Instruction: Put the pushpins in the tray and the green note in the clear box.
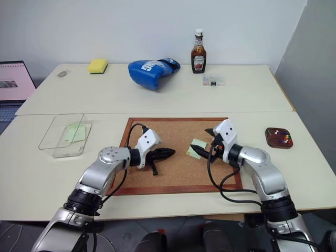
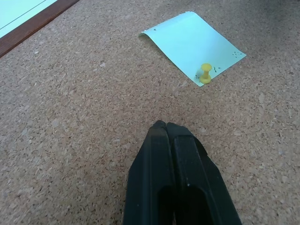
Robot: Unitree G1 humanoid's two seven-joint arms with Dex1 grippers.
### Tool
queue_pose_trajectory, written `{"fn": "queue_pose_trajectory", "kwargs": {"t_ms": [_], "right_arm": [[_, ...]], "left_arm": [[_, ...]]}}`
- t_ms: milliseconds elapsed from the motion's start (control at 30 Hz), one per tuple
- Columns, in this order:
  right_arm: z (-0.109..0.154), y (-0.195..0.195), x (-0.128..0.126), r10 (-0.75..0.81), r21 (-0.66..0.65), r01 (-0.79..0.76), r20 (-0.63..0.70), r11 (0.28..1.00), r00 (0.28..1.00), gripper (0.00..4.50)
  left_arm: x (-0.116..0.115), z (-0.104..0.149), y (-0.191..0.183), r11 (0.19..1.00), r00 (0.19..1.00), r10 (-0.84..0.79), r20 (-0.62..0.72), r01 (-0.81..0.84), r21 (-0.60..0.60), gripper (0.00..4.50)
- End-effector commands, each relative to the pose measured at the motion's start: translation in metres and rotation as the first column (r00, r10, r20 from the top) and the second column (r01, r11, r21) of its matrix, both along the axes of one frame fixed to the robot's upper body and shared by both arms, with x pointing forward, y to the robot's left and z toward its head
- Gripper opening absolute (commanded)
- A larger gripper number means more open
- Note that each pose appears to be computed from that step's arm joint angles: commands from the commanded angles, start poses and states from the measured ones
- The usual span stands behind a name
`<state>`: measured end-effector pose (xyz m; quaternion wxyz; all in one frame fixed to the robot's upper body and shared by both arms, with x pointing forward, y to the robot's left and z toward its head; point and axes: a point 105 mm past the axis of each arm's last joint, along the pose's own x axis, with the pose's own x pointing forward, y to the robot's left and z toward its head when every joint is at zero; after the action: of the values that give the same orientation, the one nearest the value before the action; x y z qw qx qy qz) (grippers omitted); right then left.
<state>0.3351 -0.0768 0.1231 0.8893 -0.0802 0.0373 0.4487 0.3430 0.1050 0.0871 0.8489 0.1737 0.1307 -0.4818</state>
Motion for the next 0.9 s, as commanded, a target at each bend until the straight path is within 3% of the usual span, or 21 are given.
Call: {"fn": "queue_pose_trajectory", "kwargs": {"t_ms": [33, 233, 267, 333, 700, 900], "right_arm": [[-0.002, 0.016, -0.004, 0.070, -0.016, -0.070, 0.030, 0.997, 0.997, 4.49], [-0.021, 0.029, -0.006, 0.144, -0.084, -0.141, 0.031, 0.986, 0.989, 4.49], [-0.022, 0.030, -0.006, 0.150, -0.087, -0.146, 0.035, 0.985, 0.988, 4.20], [-0.024, 0.033, -0.005, 0.166, -0.093, -0.161, 0.039, 0.983, 0.985, 4.10], [-0.022, 0.038, 0.000, 0.152, -0.037, -0.150, 0.031, 0.988, 0.988, 2.05], [-0.019, 0.035, 0.006, 0.129, -0.019, -0.129, 0.031, 0.991, 0.991, 0.72]], "left_arm": [[-0.005, -0.013, 0.004, 0.999, 0.999, 0.015, -0.039, -0.014, 0.029, 0.00], [-0.005, -0.013, 0.005, 0.999, 0.999, 0.019, -0.040, -0.017, 0.032, 0.00], [-0.005, -0.013, 0.005, 0.999, 0.999, 0.019, -0.039, -0.018, 0.033, 0.00], [-0.005, -0.013, 0.005, 0.999, 0.999, 0.020, -0.039, -0.019, 0.034, 0.00], [-0.007, -0.012, 0.006, 0.999, 0.999, 0.021, -0.039, -0.020, 0.034, 0.00], [-0.007, -0.012, 0.005, 0.999, 0.999, 0.021, -0.040, -0.019, 0.032, 0.00]]}}
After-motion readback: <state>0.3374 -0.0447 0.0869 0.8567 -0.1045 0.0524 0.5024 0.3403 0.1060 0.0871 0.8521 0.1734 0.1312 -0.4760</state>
